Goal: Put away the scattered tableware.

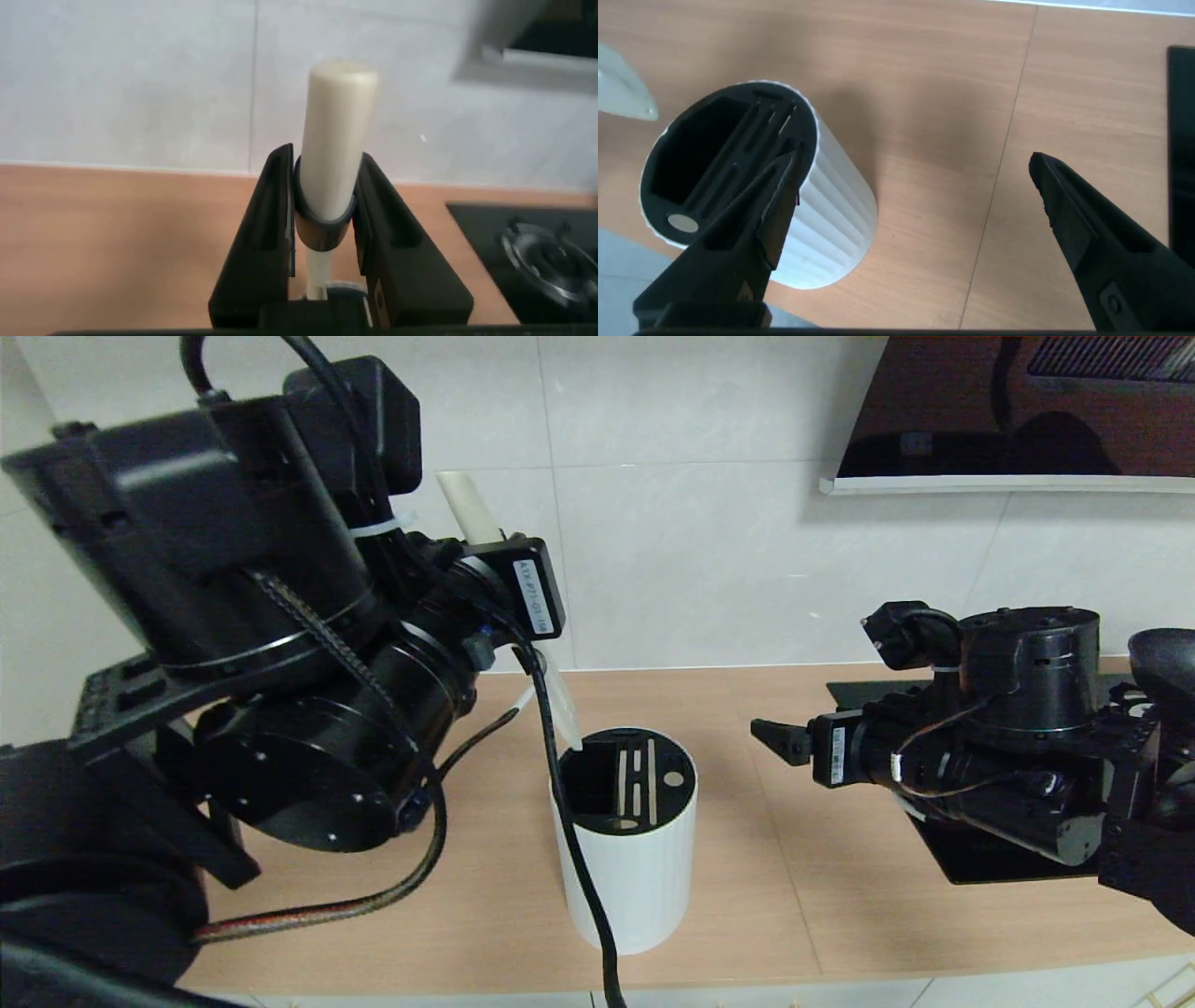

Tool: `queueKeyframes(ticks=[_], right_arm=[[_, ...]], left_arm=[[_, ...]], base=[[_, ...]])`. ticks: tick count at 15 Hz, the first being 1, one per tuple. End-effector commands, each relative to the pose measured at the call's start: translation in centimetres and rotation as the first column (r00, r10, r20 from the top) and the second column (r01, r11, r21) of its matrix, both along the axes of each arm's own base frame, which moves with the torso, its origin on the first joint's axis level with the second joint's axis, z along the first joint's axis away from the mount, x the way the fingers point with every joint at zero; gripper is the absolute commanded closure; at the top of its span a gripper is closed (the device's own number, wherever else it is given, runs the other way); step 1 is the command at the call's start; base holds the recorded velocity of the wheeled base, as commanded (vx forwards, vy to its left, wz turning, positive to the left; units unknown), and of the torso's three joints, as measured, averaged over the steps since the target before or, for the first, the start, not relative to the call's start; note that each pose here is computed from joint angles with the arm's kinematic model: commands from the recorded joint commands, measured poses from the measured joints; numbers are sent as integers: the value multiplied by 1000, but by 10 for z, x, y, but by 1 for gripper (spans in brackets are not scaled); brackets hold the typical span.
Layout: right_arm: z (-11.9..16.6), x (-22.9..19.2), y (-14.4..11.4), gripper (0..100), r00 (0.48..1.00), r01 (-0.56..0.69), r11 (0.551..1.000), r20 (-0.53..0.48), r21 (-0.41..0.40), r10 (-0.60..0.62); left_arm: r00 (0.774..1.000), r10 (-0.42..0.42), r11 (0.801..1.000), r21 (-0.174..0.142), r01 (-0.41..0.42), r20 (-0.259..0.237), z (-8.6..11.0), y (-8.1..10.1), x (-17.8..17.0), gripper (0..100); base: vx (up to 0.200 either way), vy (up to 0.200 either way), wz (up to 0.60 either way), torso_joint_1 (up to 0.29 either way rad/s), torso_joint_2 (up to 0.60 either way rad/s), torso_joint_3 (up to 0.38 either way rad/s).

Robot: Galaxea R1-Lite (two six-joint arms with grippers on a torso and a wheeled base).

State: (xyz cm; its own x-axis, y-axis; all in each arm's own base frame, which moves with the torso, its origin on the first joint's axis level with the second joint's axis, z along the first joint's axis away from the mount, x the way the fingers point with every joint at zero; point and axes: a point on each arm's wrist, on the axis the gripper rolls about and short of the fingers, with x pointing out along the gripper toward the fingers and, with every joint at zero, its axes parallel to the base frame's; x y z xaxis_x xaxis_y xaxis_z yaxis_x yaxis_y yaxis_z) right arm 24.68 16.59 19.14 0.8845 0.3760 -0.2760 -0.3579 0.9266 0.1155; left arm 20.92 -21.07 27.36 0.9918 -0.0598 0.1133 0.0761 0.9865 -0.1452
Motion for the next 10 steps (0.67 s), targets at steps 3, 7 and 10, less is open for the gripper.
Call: queueKeyframes(ticks=[3, 7, 10], right_arm=[[-2, 1, 1, 0, 1000, -1, 1000, -6, -4, 1], [-2, 0, 1, 0, 1000, -3, 1000, -5, -3, 3], [-2, 0, 1, 0, 1000, -3, 1000, -5, -3, 3]], left_arm=[[1000, -7, 1000, 12, 7, 2, -9, -7, 3, 100], [1000, -24, 1000, 16, 24, -3, -11, -11, 0, 100], [999, -38, 998, 46, 39, -35, -25, -19, 3, 100]], base=[[0, 0, 0, 0, 0, 0], [0, 0, 0, 0, 0, 0], [0, 0, 0, 0, 0, 0]])
